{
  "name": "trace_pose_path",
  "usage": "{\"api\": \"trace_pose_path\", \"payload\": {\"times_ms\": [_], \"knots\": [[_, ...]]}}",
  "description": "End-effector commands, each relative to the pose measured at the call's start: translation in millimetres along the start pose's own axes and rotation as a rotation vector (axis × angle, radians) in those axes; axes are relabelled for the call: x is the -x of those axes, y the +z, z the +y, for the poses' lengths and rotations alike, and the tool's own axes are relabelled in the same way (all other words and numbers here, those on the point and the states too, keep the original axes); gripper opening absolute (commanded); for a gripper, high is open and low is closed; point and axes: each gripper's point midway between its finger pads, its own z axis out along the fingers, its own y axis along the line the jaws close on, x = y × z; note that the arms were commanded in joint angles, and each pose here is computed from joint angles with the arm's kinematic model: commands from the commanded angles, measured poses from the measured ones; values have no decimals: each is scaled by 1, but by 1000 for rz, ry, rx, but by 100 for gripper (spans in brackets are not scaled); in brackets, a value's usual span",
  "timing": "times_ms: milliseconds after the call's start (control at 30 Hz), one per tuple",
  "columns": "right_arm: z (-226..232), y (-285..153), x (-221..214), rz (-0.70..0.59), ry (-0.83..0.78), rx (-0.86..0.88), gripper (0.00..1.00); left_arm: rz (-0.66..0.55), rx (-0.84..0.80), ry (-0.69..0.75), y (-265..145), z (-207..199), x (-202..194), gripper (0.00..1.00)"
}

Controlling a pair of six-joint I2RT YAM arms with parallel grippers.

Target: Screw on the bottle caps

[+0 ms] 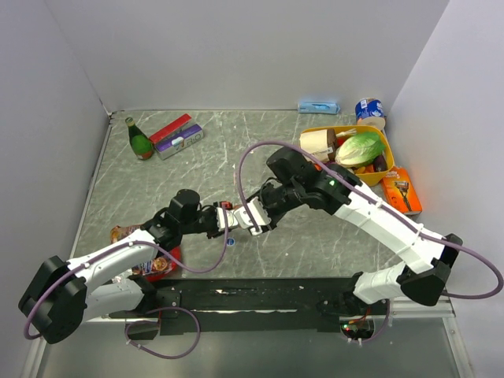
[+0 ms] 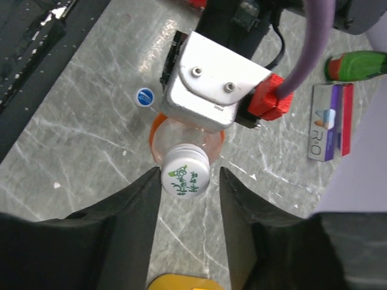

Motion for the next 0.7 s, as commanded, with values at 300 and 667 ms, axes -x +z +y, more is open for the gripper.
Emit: {"api": "trace_pose_path", "payload": {"times_ms": [300, 667], "knots": [[-40, 12, -27, 91, 524, -92, 2, -174, 400, -128, -11, 75, 51, 1], [-71, 14, -49, 46, 1269, -80, 0, -139, 775, -189, -24, 132, 61, 1]]}}
